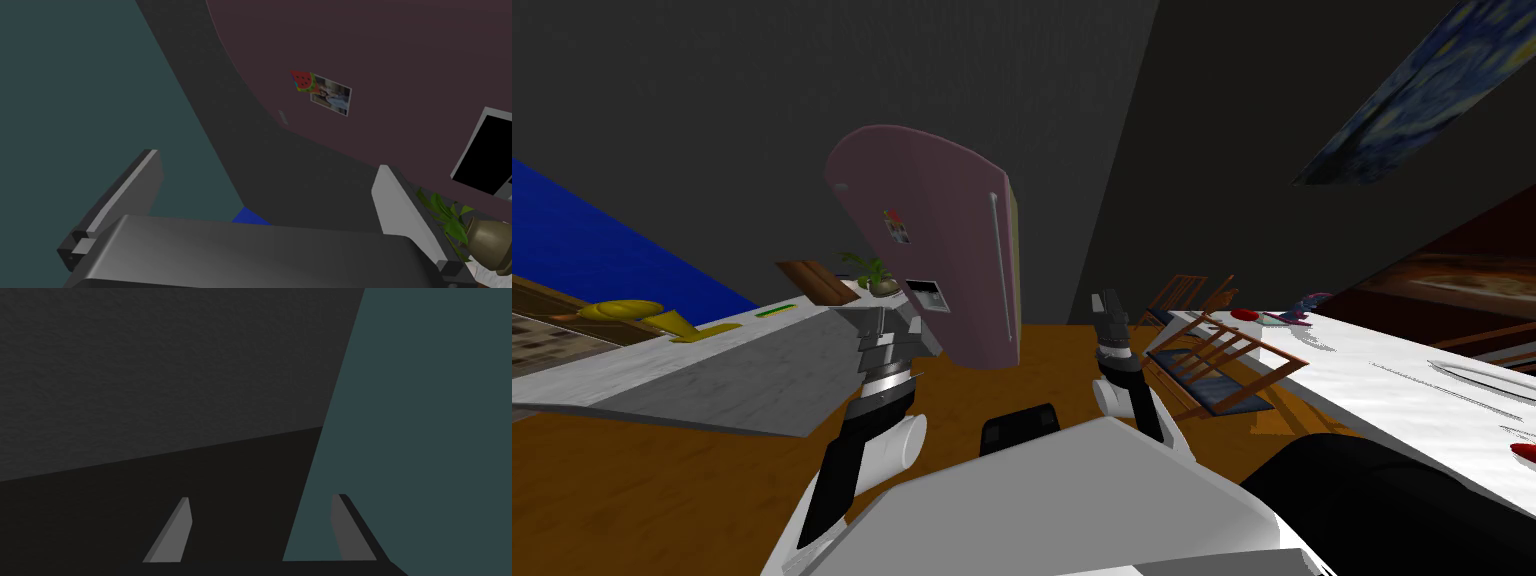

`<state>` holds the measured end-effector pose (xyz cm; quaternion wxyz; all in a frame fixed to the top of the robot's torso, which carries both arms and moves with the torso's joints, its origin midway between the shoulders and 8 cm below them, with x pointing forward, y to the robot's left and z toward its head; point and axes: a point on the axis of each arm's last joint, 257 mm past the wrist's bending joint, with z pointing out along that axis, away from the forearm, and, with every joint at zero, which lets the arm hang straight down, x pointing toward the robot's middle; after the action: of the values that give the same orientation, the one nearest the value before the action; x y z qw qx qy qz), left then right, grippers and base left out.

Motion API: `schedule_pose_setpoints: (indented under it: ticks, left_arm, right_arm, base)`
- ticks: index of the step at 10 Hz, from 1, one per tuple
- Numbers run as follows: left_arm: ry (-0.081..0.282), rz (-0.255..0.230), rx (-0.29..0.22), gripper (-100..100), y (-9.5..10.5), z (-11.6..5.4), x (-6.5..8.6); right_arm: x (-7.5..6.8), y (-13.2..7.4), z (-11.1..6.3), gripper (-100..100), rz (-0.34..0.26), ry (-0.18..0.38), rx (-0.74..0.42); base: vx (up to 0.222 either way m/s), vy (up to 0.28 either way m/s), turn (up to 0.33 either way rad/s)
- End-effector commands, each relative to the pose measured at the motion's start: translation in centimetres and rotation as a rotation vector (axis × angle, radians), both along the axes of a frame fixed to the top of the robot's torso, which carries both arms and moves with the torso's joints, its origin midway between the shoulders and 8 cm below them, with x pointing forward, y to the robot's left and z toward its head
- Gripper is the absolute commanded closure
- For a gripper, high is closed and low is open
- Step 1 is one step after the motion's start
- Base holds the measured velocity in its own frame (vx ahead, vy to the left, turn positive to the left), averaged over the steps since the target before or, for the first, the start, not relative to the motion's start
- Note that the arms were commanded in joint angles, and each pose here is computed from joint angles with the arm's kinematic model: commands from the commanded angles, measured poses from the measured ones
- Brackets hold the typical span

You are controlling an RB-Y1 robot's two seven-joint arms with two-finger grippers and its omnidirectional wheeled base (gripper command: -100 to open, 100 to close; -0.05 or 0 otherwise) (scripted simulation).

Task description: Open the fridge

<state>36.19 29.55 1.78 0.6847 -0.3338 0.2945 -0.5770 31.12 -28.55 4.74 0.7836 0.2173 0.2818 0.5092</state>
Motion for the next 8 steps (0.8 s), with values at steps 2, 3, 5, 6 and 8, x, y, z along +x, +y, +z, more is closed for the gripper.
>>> schedule_pose_setpoints:
  ticks: [2,3,5,6,8]
  left_arm:
    - [0.000,0.000,0.000,0,0.00,0.00,0.00]
    - [0.000,0.000,0.000,0,0.00,0.01,0.00]
    - [0.000,0.000,0.000,0,0.00,0.01,0.00]
    - [0.000,0.000,0.000,0,0.00,0.01,-0.01]
    - [0.000,0.000,0.000,0,0.00,0.02,-0.01]
  right_arm:
    - [0.00,0.00,0.00,0,0.000,0.000,0.000]
    - [0.00,0.00,0.01,0,0.000,0.000,0.000]
    - [-0.01,0.00,0.01,0,0.000,0.000,0.000]
    - [-0.01,0.00,0.01,0,0.000,0.000,0.000]
    - [-0.01,0.00,0.01,0,0.000,0.000,0.000]
  base:
    - [0.000,0.000,0.000]
    - [0.000,0.000,0.000]
    - [0.000,0.000,0.000]
    - [0.000,0.000,0.000]
    - [0.000,0.000,0.000]
